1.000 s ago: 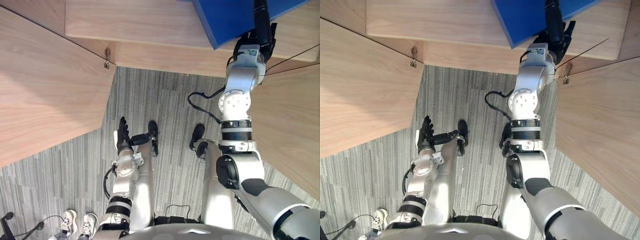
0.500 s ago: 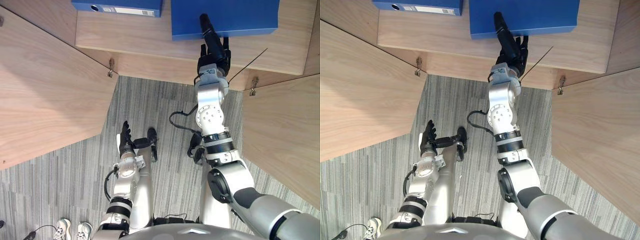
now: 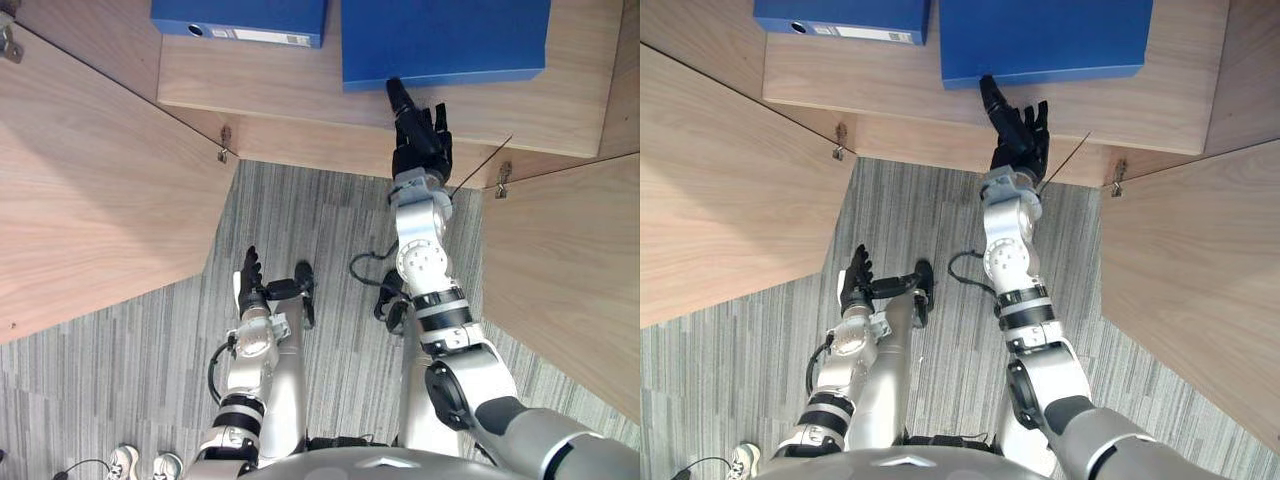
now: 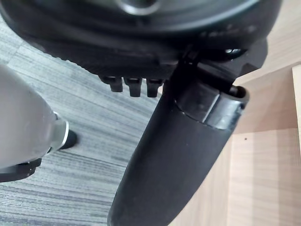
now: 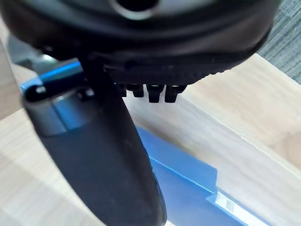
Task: Walk over to the cabinet, pick up the folder, carry it to the office cabinet, place the folder inside the office cabinet, then close the office cabinet door
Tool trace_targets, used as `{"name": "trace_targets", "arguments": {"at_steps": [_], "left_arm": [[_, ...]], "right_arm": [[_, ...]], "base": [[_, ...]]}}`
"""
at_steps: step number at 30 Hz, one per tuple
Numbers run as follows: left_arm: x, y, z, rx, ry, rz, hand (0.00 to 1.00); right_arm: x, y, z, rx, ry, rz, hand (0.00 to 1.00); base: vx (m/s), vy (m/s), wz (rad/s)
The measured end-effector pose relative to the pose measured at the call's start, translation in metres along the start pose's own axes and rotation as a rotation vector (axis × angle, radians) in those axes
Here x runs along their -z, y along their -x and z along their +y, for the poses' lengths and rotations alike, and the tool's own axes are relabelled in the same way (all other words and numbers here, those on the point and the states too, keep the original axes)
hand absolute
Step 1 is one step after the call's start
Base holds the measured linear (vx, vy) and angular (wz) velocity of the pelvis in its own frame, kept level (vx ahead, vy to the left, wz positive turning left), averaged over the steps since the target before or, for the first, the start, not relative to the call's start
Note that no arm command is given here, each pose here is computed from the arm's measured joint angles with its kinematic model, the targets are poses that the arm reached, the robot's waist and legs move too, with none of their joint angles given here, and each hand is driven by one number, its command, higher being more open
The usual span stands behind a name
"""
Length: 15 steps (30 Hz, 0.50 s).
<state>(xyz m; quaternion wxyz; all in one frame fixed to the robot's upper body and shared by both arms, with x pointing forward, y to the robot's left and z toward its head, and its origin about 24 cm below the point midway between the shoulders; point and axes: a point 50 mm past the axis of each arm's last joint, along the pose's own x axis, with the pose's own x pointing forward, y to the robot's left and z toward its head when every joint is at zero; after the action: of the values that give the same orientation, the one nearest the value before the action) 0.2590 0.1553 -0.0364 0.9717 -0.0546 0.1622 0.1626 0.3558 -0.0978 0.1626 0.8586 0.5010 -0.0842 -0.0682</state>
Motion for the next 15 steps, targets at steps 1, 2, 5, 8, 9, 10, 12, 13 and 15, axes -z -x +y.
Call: {"name": "trace_targets", "arguments": {"at_steps": [1, 2, 5, 8, 9, 10, 12, 13, 15], "left_arm": [[0.0, 0.0, 0.001, -0.003, 0.001, 0.001, 1.0], [0.0, 0.0, 0.001, -0.004, 0.002, 0.001, 1.0], [0.0, 0.0, 0.003, -0.011, 0.011, 0.004, 1.0], [0.001, 0.0, 0.003, -0.009, 0.012, 0.007, 1.0], [0.001, 0.0, 0.004, -0.011, 0.014, 0.007, 1.0], [0.001, 0.0, 0.005, -0.013, 0.017, 0.008, 1.0], [0.001, -0.001, 0.008, -0.02, 0.028, 0.009, 1.0], [0.001, -0.002, 0.01, -0.025, 0.032, 0.009, 1.0], [0.001, -0.002, 0.012, -0.028, 0.027, 0.007, 1.0]], "right_arm": [[0.001, 0.001, -0.004, -0.001, 0.008, 0.005, 1.0], [0.002, 0.002, -0.006, -0.006, 0.017, 0.009, 1.0], [0.005, 0.008, -0.015, -0.035, 0.07, 0.034, 1.0], [0.003, 0.021, -0.025, -0.086, 0.134, 0.056, 1.0], [0.001, 0.026, -0.029, -0.114, 0.188, 0.055, 1.0], [-0.002, 0.029, -0.03, -0.136, 0.252, 0.037, 1.0], [-0.008, 0.034, -0.031, -0.18, 0.373, -0.002, 1.0], [-0.013, 0.038, -0.03, -0.224, 0.497, -0.044, 1.0], [-0.019, 0.044, -0.026, -0.292, 0.671, -0.113, 1.0]], "base": [[0.0, 0.0, 0.0], [0.0, 0.0, 0.0], [-0.01, 0.012, -0.05], [0.01, 0.008, -0.04], [0.01, 0.019, -0.1], [0.0, 0.024, -0.14], [0.0, 0.023, -0.12], [0.0, 0.033, -0.09], [-0.01, 0.038, -0.06]]}}
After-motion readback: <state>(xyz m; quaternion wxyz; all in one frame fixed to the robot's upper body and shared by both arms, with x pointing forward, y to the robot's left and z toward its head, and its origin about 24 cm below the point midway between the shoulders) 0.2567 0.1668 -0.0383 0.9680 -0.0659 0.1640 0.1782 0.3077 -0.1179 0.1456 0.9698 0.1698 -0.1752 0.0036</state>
